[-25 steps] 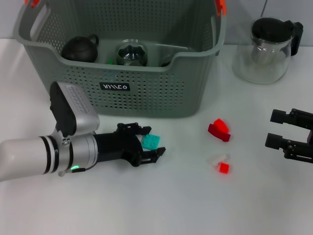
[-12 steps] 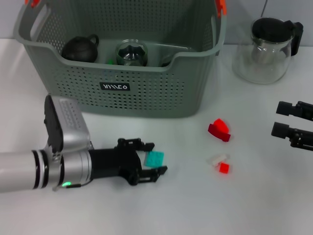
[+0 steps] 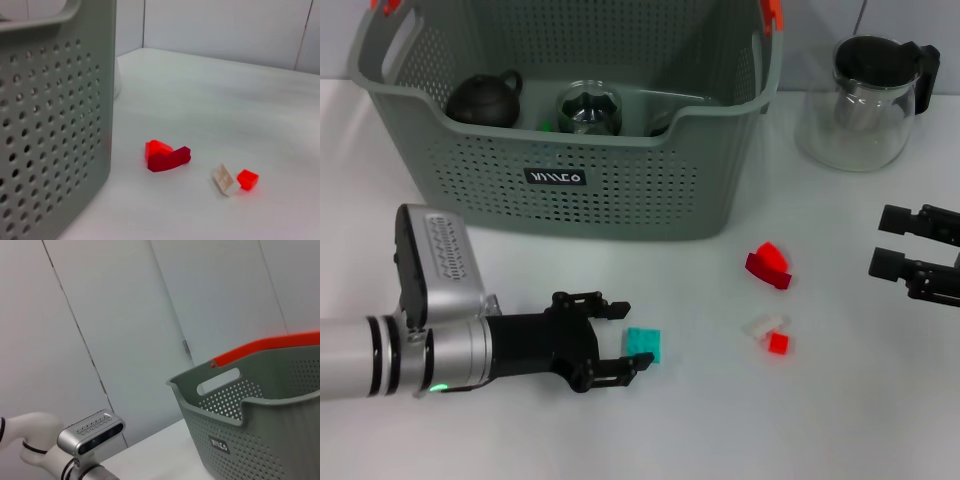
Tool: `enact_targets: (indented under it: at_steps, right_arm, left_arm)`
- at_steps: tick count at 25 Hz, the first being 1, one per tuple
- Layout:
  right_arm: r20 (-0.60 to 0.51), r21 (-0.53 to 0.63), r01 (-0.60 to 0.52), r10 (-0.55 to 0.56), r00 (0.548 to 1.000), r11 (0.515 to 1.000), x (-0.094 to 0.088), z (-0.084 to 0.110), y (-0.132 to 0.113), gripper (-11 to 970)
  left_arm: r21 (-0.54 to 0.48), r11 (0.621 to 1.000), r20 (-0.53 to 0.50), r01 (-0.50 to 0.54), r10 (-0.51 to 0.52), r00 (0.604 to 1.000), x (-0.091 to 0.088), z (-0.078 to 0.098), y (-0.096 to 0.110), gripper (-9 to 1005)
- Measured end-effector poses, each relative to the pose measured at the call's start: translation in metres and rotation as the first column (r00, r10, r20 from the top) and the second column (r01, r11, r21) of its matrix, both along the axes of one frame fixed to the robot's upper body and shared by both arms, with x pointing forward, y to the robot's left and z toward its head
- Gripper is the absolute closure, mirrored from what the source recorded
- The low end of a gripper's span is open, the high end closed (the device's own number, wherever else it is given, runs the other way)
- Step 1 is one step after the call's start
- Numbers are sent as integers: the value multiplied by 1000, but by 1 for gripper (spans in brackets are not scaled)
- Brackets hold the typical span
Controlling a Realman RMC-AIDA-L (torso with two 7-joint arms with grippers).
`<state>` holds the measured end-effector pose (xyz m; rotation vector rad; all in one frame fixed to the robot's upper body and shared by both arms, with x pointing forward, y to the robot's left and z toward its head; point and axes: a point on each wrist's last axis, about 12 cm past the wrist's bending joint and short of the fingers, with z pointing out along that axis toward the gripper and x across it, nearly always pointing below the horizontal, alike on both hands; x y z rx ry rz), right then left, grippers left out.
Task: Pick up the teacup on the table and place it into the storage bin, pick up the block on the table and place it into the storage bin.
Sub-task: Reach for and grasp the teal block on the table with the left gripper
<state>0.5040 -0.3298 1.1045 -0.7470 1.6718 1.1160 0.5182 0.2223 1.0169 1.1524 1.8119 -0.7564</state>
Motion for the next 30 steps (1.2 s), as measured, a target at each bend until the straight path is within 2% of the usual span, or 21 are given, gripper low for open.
enact_targets:
  at_steps: [9,14,19,30]
  right_arm:
    - [4,3,-4,4,1000,1000,-1,0,0,167]
    - [3,3,-6,6,1000,1000,-1,0,1,167]
    - [4,3,-8,8,1000,1000,-1,0,1,167]
    - [2,3,-2,2,1000,1000,-2,-1,0,168]
  left_arm:
    - [46,997,92,70,-74,993,-3,-5,-6,297]
    - [50,997,94,67,-71,993,-2,-6,-7,297]
    - [64,996,93,56,-62,994,0,-8,-8,354]
    - [66,996,83,58,-63,995,1,-9,-11,384]
